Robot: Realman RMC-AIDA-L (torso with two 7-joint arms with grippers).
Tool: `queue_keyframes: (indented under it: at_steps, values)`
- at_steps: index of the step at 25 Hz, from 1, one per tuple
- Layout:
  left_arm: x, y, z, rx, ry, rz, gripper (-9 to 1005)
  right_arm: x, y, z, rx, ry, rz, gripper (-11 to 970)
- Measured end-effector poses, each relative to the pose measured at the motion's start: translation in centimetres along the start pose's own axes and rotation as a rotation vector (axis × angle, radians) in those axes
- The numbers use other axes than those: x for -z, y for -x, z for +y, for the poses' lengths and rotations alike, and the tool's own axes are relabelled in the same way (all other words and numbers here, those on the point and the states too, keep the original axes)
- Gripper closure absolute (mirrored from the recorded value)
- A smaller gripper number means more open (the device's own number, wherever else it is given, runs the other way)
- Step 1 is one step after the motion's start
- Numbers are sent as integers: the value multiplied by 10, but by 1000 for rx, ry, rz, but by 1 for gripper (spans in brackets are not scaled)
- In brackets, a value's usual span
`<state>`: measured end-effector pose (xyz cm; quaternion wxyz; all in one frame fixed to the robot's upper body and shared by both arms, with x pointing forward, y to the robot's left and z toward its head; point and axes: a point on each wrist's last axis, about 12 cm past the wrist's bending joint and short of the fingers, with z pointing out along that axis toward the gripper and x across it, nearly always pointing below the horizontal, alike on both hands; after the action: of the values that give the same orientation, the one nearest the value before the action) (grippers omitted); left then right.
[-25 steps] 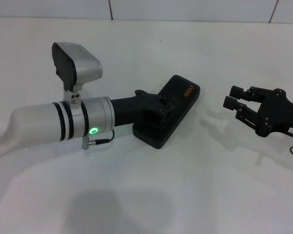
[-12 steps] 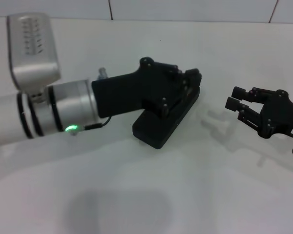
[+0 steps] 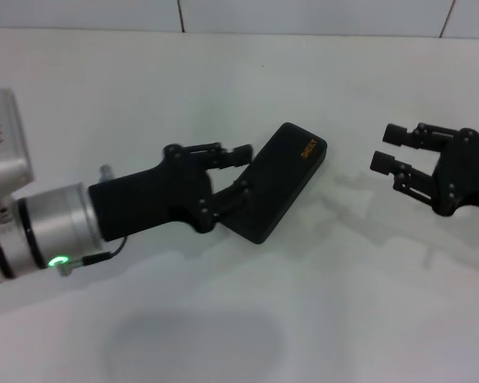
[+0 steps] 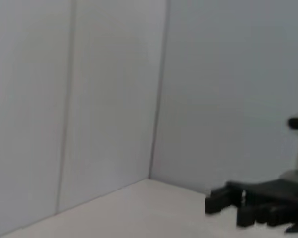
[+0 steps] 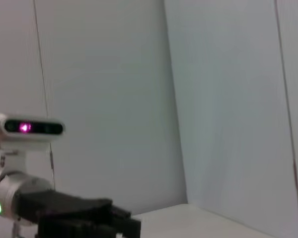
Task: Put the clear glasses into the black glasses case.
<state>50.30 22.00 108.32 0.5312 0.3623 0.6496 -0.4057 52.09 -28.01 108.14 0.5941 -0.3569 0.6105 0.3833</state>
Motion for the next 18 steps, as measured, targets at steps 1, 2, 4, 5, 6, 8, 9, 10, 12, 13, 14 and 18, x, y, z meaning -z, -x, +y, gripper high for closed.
queue_keyframes:
  at_steps: [1,2,4,5,6,8,9,10,12,13,14,18]
  values:
    - [4,-2,1,14,9,2,628,0,2,-2,-8,1,11,616]
    - [8,-4,2,31,17,7,606,-1,3,-4,-13,0,17,616]
    - [14,-7,3,48,23,17,561,-3,7,-7,-15,20,65,544]
    - [14,-7,3,48,23,17,539,-5,9,-8,-6,39,98,508]
    - [20,-9,4,57,23,24,516,-6,10,-8,1,53,118,472]
    - [21,-10,4,56,22,25,471,-12,11,-6,21,97,162,400]
    - [22,-10,3,50,20,27,449,-14,11,-6,27,114,178,355]
    - [22,-11,3,39,14,32,427,-16,11,-5,31,124,189,310]
    - [22,-12,-1,7,-13,39,382,-18,10,-5,28,127,206,220]
    - [22,-12,-3,-9,-30,38,342,-19,10,-5,23,132,213,175]
    - [21,-11,-5,-24,-47,34,301,-20,10,-4,27,145,219,171]
    - [24,-9,-11,-64,-101,15,167,-23,17,-1,76,184,218,157]
